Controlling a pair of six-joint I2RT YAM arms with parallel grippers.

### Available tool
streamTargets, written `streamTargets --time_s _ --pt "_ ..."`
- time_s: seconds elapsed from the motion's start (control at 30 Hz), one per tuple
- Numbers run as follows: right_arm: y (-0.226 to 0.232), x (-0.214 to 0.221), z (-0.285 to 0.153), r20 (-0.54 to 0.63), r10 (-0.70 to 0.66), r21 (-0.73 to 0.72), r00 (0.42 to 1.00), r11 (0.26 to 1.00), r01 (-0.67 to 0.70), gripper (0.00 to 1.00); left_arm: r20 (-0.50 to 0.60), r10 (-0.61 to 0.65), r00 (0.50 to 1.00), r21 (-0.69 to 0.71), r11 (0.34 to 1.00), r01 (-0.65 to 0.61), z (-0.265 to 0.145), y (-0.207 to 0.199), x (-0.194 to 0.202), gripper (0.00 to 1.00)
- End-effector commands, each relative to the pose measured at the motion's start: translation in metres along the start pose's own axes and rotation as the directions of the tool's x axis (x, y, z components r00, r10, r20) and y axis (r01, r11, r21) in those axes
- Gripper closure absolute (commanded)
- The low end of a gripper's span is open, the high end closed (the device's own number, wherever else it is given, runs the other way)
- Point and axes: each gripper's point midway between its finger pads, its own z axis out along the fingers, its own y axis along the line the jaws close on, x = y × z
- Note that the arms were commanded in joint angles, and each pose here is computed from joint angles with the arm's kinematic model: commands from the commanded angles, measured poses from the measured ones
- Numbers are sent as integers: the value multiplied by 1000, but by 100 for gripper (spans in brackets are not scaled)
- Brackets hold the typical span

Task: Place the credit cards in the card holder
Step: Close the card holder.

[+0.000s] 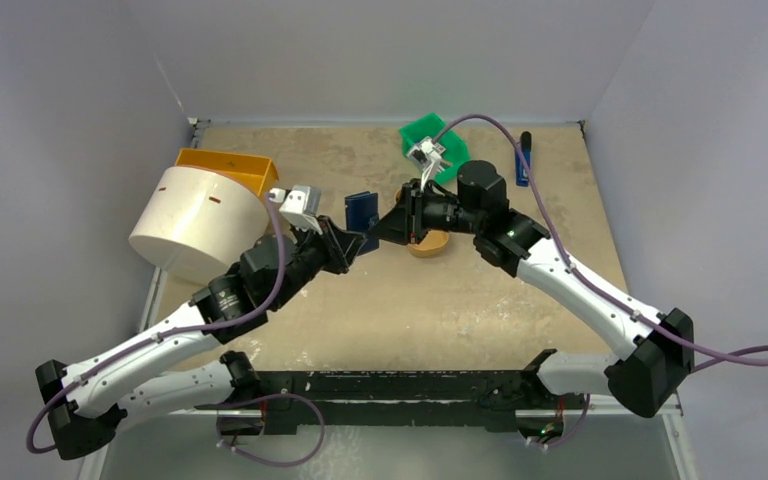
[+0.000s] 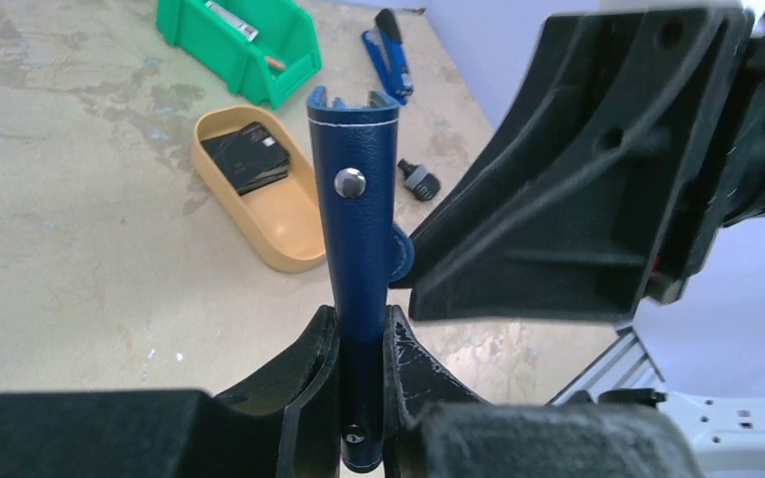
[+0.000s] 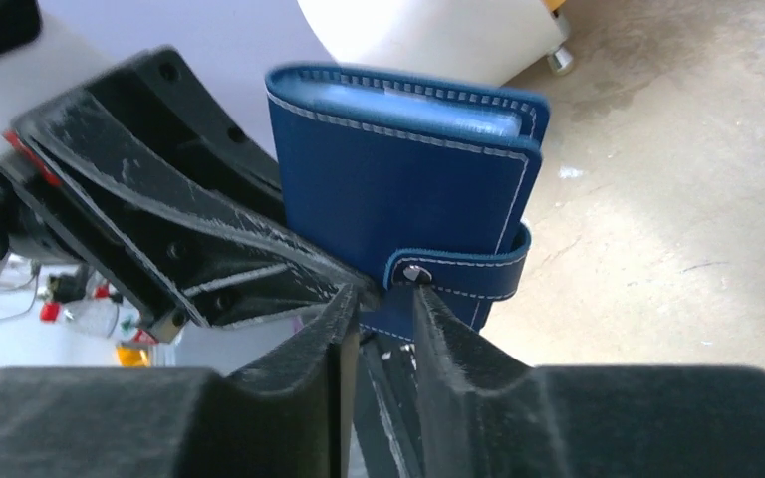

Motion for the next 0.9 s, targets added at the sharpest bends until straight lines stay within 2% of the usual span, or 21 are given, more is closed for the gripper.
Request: streamTargets --time_s 0.0,0.07,0.13,0.27,0.3,0.37,0.43,0.7,0.87 --pt "30 -2 -13 -30 -63 -57 998 997 61 61 168 -93 981 200 978 59 -26 -51 -59 100" --pt "41 -3 -24 -40 -91 -69 995 994 88 50 170 -85 982 143 988 61 -27 -36 -54 100" --pt "48 -4 -37 -40 -134 -64 990 989 132 44 170 -81 982 102 993 64 -28 -25 -49 100" --pt "45 -8 -63 24 -194 35 981 981 193 41 166 -91 982 91 993 76 -33 -16 -41 100" --pt "36 -4 -65 50 -189 67 981 980 186 41 167 -100 981 115 990 81 -36 -18 -39 100" --pt "43 -10 -72 170 -209 41 963 978 205 41 163 -127 978 198 976 94 -43 -29 -38 100" --pt "48 -11 -79 242 -206 12 948 978 209 39 161 -152 975 288 952 101 -52 -41 -38 100" --pt "67 -9 -70 320 -100 -180 942 970 163 34 119 -201 972 566 818 100 -75 -94 -44 100" --pt "84 -10 -76 336 -75 -267 939 948 171 31 107 -208 972 637 765 94 -79 -111 -47 100"
